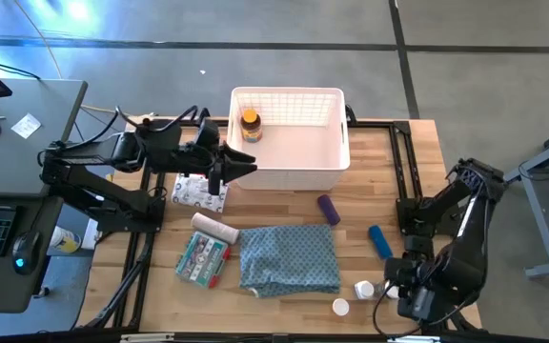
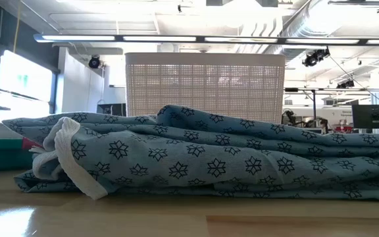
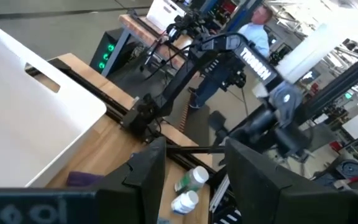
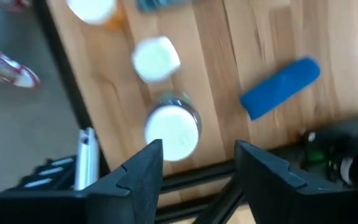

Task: Pick & place medical supplies in basket/bin
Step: Put the green pill bottle into the white bin

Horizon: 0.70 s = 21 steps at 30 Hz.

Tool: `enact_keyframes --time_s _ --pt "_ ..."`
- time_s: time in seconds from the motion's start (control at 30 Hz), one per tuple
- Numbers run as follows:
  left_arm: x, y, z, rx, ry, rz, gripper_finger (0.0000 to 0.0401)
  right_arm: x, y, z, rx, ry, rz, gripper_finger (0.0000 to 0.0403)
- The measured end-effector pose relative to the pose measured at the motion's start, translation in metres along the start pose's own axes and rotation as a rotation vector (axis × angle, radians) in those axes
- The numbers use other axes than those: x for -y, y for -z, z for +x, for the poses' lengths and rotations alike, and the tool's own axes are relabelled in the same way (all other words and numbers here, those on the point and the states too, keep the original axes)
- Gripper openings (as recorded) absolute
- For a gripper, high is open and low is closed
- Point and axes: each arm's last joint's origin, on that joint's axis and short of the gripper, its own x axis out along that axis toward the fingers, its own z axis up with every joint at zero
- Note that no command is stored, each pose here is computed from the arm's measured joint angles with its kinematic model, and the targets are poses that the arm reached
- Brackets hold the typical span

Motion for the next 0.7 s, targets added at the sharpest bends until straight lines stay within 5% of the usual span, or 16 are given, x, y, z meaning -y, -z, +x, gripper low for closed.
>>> enact_keyframes --time_s 0.37,0.7 --pt "0.000 0.000 0.000 -0.007 0.006 -0.003 0.0200 -0.008 0.009 0.055 -0.096 -0.063 0.156 0.0265" --pt "0.001 0.002 0.000 -0.057 0.047 -0.002 0.0200 -0.008 0.017 0.062 -0.034 -0.046 0.185 0.0290"
